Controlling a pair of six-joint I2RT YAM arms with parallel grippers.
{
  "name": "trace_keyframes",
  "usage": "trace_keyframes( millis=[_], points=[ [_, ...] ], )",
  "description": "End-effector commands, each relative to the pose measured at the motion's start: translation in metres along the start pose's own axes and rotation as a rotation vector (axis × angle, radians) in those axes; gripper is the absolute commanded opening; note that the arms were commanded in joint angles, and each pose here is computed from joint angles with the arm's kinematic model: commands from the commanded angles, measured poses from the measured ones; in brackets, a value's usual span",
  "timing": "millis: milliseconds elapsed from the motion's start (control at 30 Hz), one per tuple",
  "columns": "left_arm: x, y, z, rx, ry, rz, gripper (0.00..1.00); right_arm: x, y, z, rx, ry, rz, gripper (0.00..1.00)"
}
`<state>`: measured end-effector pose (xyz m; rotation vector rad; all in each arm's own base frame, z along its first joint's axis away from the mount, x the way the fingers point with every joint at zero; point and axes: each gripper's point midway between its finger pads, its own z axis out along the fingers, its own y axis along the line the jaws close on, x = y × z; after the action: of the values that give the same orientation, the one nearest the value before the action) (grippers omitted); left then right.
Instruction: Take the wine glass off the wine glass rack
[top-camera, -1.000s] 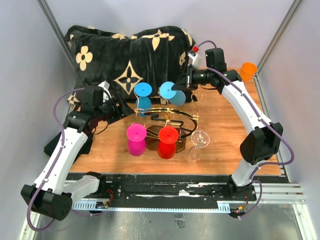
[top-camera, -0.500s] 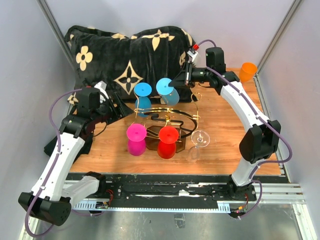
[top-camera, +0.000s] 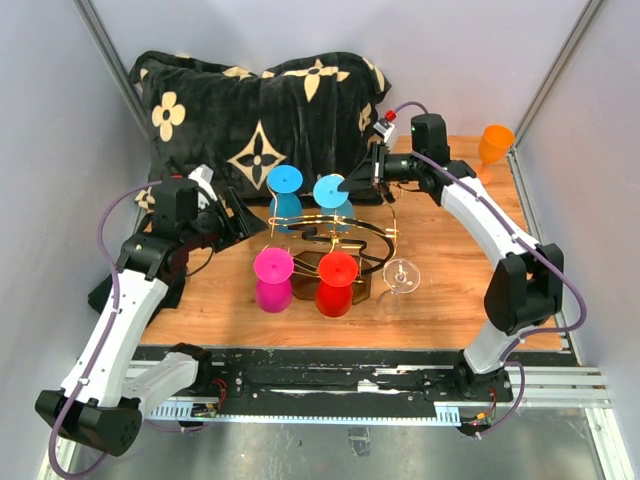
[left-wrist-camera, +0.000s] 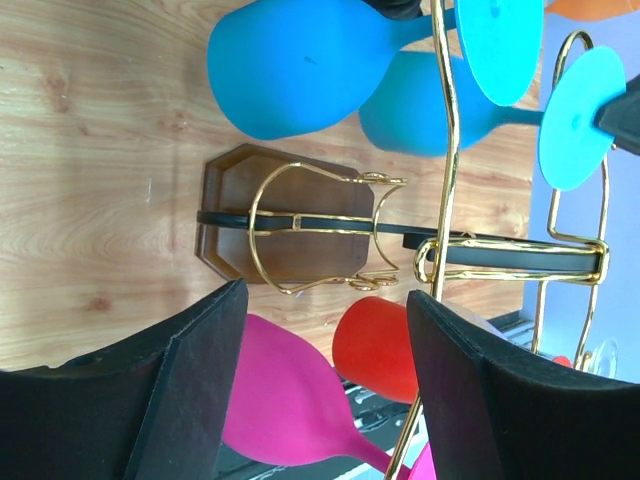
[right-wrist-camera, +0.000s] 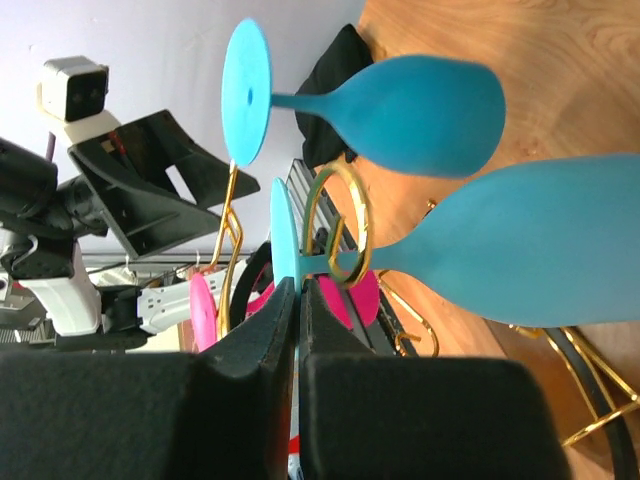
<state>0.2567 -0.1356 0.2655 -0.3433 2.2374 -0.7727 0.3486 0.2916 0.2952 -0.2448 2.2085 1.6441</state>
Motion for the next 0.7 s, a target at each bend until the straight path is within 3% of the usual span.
trace_keyframes(
  millis=[0,200,500,667],
  points=[
    [0.009,-0.008,-0.005,0.052,0.028,0.001,0.65,0.003,0.032,-0.034,-0.033,-0.041,-0.097,0.01],
    [0.02,-0.011,-0.005,0.091,0.059,-0.01,0.47,-0.002,0.036,-0.065,-0.006,-0.1,-0.109,0.01],
    [0.004,-0.019,-0.033,0.082,-0.021,0.0,0.53,0.001,0.027,-0.083,0.012,-0.125,-0.099,0.01],
    [0.013,-0.027,-0.038,0.133,0.011,-0.009,0.28,0.001,0.026,-0.085,0.016,-0.129,-0.097,0.01]
  ],
)
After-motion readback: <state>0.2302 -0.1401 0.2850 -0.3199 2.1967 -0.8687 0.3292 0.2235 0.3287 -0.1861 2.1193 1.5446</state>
